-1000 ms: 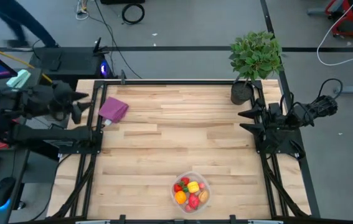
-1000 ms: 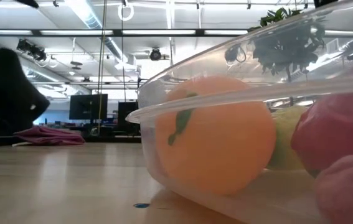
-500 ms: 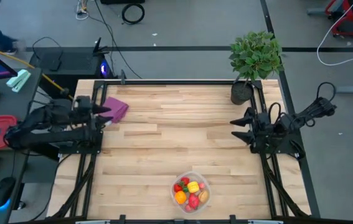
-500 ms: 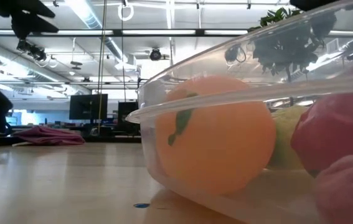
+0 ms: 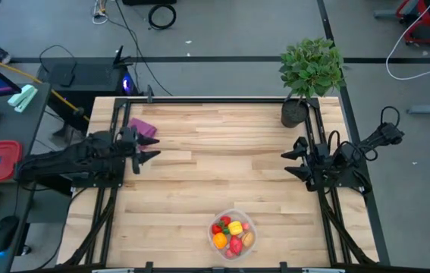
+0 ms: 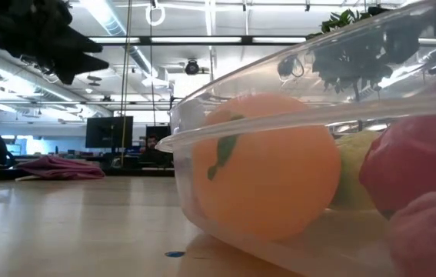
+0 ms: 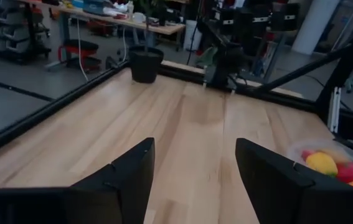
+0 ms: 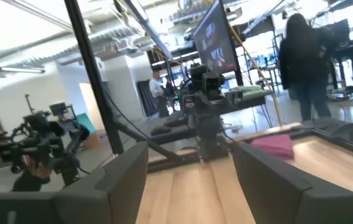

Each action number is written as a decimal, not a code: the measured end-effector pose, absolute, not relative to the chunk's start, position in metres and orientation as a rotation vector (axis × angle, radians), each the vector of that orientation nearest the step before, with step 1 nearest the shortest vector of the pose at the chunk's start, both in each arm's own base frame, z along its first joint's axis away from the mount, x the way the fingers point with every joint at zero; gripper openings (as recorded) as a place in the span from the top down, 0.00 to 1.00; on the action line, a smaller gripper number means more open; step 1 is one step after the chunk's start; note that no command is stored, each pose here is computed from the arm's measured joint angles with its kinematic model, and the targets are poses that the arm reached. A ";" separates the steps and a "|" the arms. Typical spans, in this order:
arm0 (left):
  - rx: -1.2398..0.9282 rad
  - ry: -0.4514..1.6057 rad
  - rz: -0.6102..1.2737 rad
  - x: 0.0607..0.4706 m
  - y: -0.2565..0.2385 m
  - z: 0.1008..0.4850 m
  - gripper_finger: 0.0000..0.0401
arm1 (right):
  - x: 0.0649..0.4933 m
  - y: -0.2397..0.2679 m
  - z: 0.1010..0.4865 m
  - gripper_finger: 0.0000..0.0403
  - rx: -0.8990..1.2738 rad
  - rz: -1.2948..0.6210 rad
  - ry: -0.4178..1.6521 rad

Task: Pick and placing Produce into tupperware
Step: Return to Home Position

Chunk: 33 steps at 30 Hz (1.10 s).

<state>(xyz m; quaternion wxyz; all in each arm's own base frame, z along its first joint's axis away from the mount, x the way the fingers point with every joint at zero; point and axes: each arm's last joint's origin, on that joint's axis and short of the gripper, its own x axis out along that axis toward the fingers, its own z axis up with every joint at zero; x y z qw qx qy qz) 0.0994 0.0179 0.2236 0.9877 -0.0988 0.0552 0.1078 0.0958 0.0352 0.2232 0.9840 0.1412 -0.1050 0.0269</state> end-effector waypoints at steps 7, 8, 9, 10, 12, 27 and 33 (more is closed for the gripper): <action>-0.161 0.086 0.210 0.101 0.018 0.222 0.42 | 0.095 0.035 0.208 0.39 0.265 0.043 -0.199; -0.162 0.091 0.210 0.101 0.018 0.221 0.43 | 0.096 0.035 0.206 0.39 0.264 0.042 -0.202; -0.168 0.091 0.210 0.101 0.018 0.221 0.43 | 0.096 0.035 0.205 0.39 0.266 0.042 -0.209; -0.176 0.089 0.211 0.102 0.018 0.219 0.43 | 0.096 0.035 0.202 0.39 0.266 0.042 -0.217; -0.180 0.111 0.205 0.103 0.018 0.213 0.43 | 0.096 0.035 0.197 0.39 0.265 0.042 -0.226; -0.165 0.273 0.196 0.106 0.018 0.155 0.42 | 0.097 0.036 0.191 0.39 0.260 0.042 -0.193; -0.151 0.275 0.194 0.106 0.018 0.154 0.42 | 0.098 0.036 0.185 0.39 0.263 0.036 -0.156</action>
